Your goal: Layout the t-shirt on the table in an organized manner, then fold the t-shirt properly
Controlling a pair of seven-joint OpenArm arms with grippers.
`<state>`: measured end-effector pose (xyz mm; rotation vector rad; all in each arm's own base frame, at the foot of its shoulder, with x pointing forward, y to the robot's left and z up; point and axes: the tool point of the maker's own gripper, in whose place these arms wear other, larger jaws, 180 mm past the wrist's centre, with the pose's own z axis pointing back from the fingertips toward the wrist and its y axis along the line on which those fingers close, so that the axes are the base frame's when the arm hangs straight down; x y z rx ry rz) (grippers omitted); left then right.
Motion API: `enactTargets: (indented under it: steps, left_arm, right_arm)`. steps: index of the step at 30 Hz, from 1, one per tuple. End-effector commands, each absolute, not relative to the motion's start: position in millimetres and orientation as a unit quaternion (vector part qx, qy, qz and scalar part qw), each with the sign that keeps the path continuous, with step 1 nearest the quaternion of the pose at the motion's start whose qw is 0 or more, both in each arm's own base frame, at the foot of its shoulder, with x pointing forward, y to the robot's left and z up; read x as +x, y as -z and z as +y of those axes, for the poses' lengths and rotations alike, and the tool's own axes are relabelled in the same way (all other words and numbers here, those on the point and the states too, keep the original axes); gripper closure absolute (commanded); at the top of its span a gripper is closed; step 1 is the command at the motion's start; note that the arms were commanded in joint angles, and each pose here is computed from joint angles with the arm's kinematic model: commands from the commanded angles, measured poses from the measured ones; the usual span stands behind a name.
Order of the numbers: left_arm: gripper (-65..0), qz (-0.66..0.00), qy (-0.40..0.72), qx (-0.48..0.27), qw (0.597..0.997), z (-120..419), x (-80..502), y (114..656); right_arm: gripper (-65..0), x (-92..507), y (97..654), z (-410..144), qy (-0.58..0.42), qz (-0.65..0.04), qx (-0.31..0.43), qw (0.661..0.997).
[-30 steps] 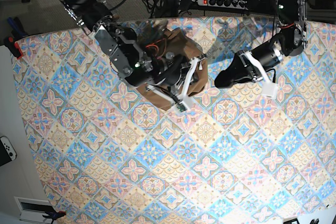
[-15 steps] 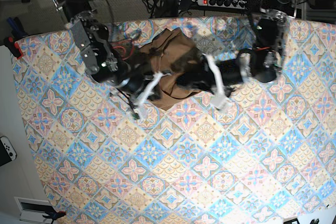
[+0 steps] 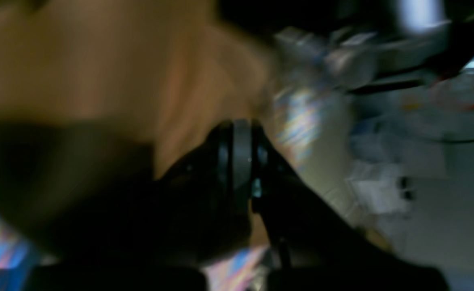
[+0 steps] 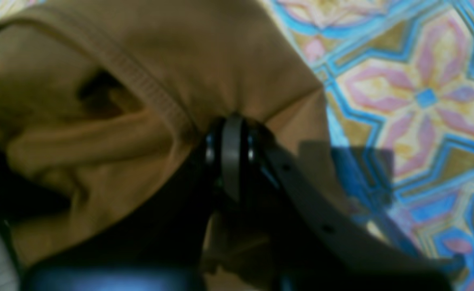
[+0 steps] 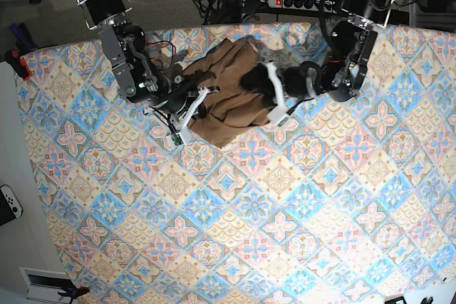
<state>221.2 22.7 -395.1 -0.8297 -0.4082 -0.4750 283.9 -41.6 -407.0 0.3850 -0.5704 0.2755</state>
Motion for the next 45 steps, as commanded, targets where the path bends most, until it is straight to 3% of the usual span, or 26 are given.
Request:
enactTargets:
  steps: [1, 10, 16, 21, 29, 37, 45]
  left_arm:
    - [0.0, -0.208, 0.231, -0.397, 0.864, 22, 228, 390]
    - [0.0, -0.205, 0.247, -0.357, 0.877, 34, 229, 401]
    - [0.0, -0.251, 0.251, -0.421, 0.835, 7, 233, 353]
    - [0.0, -0.284, 0.262, -0.418, 0.822, 5, 242, 331]
    - [0.0, -0.26, 0.215, -0.339, 0.878, 48, 274, 384]
    - [0.0, -0.24, 0.225, -0.339, 0.881, 41, 270, 396]
    - [0.0, -0.315, 0.209, -0.333, 0.864, 58, 284, 351]
  right_arm:
    - [0.0, 289, 405, -45, -0.137, -0.284, 0.185, 0.931]
    - [0.0, 302, 392, -63, -0.113, -0.302, 0.176, 0.93]
    - [0.0, 307, 335, -58, -0.135, -0.346, 0.182, 0.91]
    - [0.0, 306, 326, -54, -0.144, -0.352, 0.185, 0.906]
    - [0.0, 310, 366, -65, -0.113, -0.329, 0.18, 0.92]
    - [0.0, 287, 433, -62, -0.112, -0.261, 0.171, 0.944]
    - [0.0, 309, 353, -69, -0.134, -0.338, 0.17, 0.916]
